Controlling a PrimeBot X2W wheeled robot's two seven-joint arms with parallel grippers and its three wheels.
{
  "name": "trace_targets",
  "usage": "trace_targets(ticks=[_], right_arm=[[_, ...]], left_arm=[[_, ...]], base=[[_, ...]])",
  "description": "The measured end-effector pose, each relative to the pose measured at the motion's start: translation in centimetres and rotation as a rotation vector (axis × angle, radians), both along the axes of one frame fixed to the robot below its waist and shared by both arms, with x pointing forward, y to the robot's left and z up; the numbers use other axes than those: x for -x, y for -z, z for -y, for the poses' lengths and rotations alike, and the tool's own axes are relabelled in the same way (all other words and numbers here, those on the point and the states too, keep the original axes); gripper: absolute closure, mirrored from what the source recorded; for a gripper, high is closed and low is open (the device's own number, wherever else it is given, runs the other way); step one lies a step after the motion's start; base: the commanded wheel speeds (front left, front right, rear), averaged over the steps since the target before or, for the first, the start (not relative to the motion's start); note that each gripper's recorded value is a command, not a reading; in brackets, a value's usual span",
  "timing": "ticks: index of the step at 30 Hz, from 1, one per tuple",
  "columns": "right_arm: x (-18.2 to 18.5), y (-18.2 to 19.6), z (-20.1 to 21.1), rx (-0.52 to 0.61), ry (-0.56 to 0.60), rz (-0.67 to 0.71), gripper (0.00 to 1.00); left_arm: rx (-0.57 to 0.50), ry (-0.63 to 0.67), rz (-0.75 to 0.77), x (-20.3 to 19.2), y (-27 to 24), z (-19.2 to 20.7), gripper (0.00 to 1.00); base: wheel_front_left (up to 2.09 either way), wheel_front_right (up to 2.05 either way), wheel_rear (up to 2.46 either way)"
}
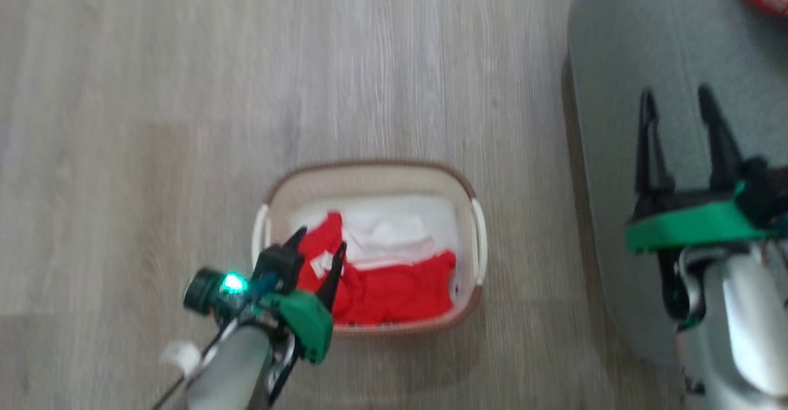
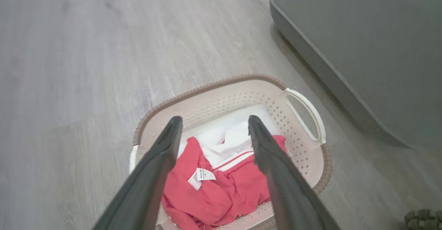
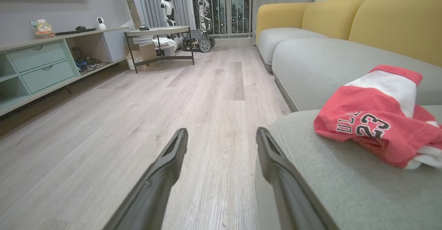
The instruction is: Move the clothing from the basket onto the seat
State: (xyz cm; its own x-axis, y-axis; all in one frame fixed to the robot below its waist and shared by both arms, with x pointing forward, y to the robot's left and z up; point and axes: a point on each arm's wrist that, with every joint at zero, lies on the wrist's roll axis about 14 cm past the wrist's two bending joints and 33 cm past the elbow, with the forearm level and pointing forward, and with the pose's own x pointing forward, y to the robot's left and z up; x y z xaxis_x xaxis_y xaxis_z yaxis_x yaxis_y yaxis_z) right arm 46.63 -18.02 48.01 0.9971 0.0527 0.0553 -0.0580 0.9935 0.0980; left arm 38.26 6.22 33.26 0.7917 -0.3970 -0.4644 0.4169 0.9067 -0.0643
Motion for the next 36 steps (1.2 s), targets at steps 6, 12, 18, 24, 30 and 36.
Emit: trace_targets(ticks=[6, 12, 18, 24, 30, 36], right_arm=[[-3.5, 1.3, 0.6, 0.014, 0.012, 0.017, 0.0], [-5.3, 4.4, 1.2, 0.026, 0.017, -0.018, 0.0], [-6.4, 7.4, 1.8, 0.052, 0.023, -0.055, 0.0], [-7.1, 9.3, 2.0, 0.064, 0.018, -0.069, 0.0], [-8.0, 10.2, 2.2, 0.08, 0.014, -0.054, 0.0], [-7.9, 11.9, 2.1, 0.078, 0.008, -0.086, 0.0]], left_arm=[[-0.06, 0.142, -0.134, -1.9, 5.8, 2.1, 0.0], [-0.105, 0.271, -0.255, -2.1, 11.4, 4.0, 0.0], [-0.157, 0.378, -0.351, -1.8, 16.2, 5.4, 0.0], [-0.194, 0.441, -0.432, -0.8, 20.1, 6.0, 0.0], [-0.251, 0.414, -0.425, -2.9, 22.9, 5.9, 0.0], [-0.269, 0.421, -0.462, -2.6, 24.6, 5.6, 0.0]], base=[[0.0, 0.0, 0.0], [0.0, 0.0, 0.0], [0.0, 0.0, 0.0], [0.0, 0.0, 0.0], [0.0, 0.0, 0.0], [0.0, 0.0, 0.0]])
